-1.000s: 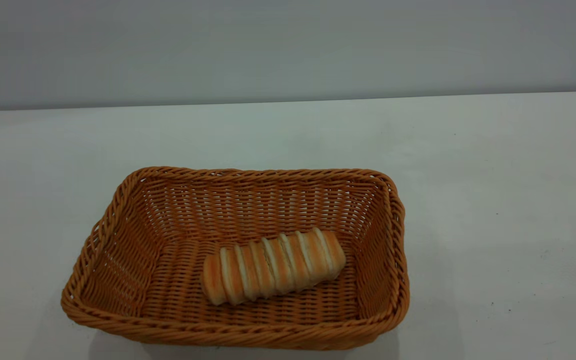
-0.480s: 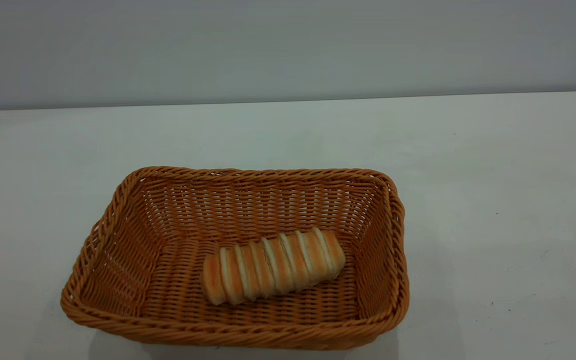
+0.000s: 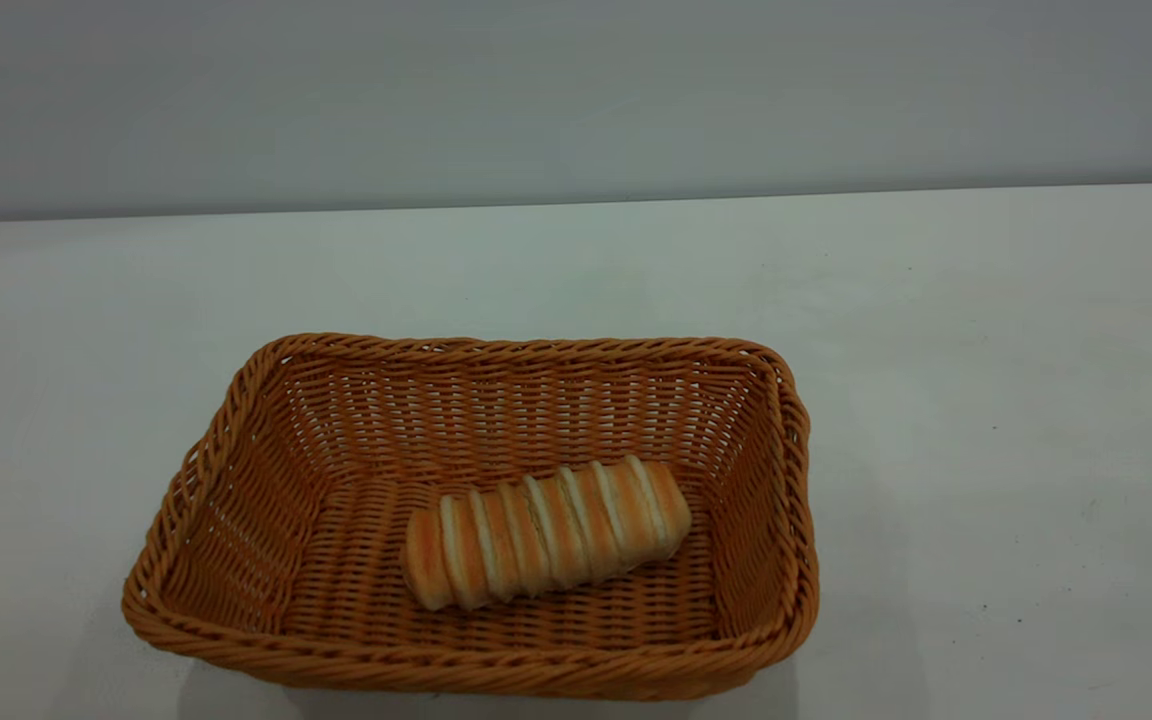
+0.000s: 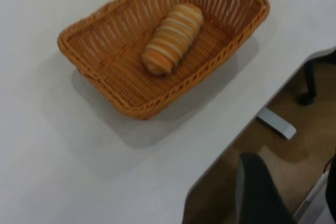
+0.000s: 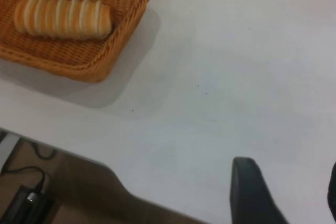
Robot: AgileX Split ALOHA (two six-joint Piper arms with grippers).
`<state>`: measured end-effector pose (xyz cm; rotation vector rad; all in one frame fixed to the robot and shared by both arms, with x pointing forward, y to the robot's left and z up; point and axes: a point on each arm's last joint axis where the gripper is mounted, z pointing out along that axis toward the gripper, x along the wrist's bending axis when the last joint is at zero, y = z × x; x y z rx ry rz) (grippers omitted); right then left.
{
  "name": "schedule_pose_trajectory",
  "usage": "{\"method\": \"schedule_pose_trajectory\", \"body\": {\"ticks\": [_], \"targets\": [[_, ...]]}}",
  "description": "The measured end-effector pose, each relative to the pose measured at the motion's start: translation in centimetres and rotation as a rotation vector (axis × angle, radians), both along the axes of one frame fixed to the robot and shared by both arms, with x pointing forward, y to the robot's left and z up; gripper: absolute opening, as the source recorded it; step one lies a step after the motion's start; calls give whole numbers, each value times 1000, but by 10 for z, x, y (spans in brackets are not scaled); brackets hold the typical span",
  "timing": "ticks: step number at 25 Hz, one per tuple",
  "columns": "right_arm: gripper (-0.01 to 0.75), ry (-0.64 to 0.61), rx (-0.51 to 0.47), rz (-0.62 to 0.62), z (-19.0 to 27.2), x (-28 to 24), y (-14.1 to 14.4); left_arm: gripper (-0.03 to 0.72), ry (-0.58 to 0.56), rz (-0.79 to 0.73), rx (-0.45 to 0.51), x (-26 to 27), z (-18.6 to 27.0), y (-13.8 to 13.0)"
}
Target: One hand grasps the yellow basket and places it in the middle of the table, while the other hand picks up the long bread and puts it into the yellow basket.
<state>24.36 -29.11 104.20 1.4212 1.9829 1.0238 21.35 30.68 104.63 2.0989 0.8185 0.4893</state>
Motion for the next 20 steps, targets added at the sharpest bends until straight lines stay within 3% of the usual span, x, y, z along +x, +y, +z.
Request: {"method": "schedule_pose_trajectory", "body": {"ticks": [7,11,20], "targets": [[277,0,0,0,0,0,0,396,-22,6,-9,3,-1,-2],[241,0,0,0,0,0,0,396,1,25,45,8,-12,-1],[234,-10,-24,21,0,0,0,396,-13,55,73,10,-13,2]]}}
